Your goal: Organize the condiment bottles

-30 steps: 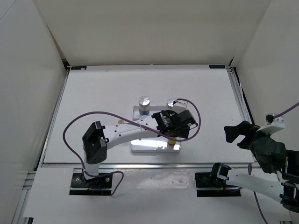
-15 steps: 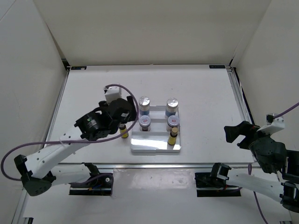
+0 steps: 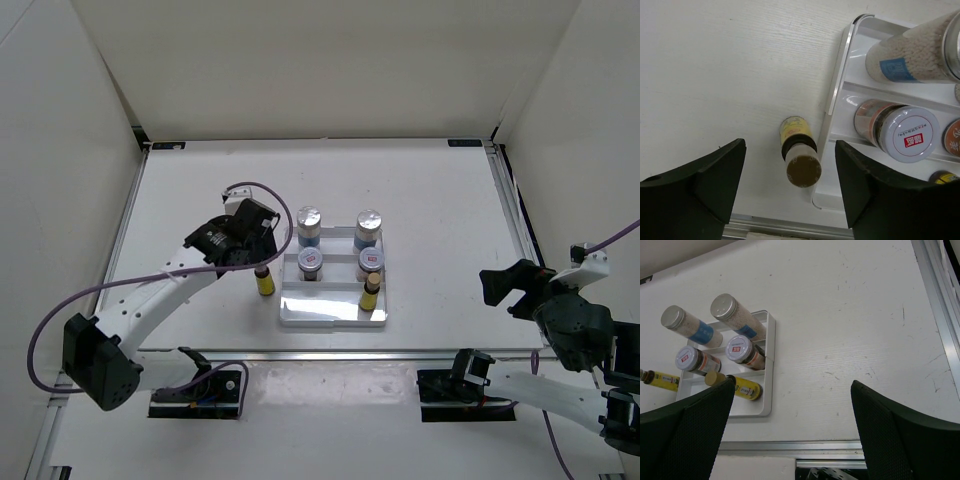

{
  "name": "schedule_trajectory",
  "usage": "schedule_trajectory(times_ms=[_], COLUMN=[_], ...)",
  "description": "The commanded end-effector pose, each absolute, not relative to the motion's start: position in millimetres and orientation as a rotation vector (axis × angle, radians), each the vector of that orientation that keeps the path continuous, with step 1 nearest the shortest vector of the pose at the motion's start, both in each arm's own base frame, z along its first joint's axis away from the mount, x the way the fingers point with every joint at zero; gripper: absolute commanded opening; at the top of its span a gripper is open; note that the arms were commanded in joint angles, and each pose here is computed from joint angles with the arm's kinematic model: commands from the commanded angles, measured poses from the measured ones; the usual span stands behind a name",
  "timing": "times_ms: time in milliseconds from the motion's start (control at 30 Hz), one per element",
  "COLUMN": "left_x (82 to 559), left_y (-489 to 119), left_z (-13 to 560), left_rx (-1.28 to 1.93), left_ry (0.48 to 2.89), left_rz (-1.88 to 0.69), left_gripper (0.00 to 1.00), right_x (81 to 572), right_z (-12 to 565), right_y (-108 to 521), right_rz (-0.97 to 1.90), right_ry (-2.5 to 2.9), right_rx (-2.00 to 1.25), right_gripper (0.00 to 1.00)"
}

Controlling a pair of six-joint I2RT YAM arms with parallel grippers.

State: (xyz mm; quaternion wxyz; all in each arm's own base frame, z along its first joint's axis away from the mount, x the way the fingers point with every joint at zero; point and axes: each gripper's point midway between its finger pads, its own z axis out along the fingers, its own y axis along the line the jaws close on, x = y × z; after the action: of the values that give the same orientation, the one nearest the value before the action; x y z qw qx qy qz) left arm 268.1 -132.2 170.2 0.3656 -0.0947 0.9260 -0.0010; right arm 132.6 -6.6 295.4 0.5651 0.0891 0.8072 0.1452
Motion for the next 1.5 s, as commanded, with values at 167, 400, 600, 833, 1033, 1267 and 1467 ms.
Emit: schedule_trajectory(times_ms=[167, 400, 600, 833, 1033, 1267, 1467], left_x=[274, 266, 259, 259, 265, 257, 236], left_y=[-148, -147, -145, -152, -165, -185, -223], left_z=[147, 140, 132, 134, 171, 240, 251], left_rx=[-0.196, -0.188, -0.209, -0.184, -0.137, -0.057, 0.028], left_ry=[2.469, 2.491, 2.509, 2.509, 2.451, 2.324, 2.322], left_rz=[-0.126, -0.135, -0.142, -0.153, -0.202, -0.232, -0.332], left_gripper=[0.62, 0.59, 0.54, 0.45, 0.16, 0.11, 0.11], right_x=[127, 126, 125, 124, 124, 124, 124], right_z=[284, 284, 284, 284, 284, 284, 285], right_y=[-30, -33, -36, -39, -39, -39, -40], right_rz=[0.244, 0.26, 0.277, 0.294, 0.294, 0.294, 0.293], right_ry=[1.922, 1.914, 1.905, 1.897, 1.897, 1.897, 1.89], right_rx=[0.184, 0.194, 0.205, 0.215, 0.215, 0.215, 0.228], right_gripper=[1.0, 1.0, 1.0, 1.0, 1.0, 1.0, 1.0])
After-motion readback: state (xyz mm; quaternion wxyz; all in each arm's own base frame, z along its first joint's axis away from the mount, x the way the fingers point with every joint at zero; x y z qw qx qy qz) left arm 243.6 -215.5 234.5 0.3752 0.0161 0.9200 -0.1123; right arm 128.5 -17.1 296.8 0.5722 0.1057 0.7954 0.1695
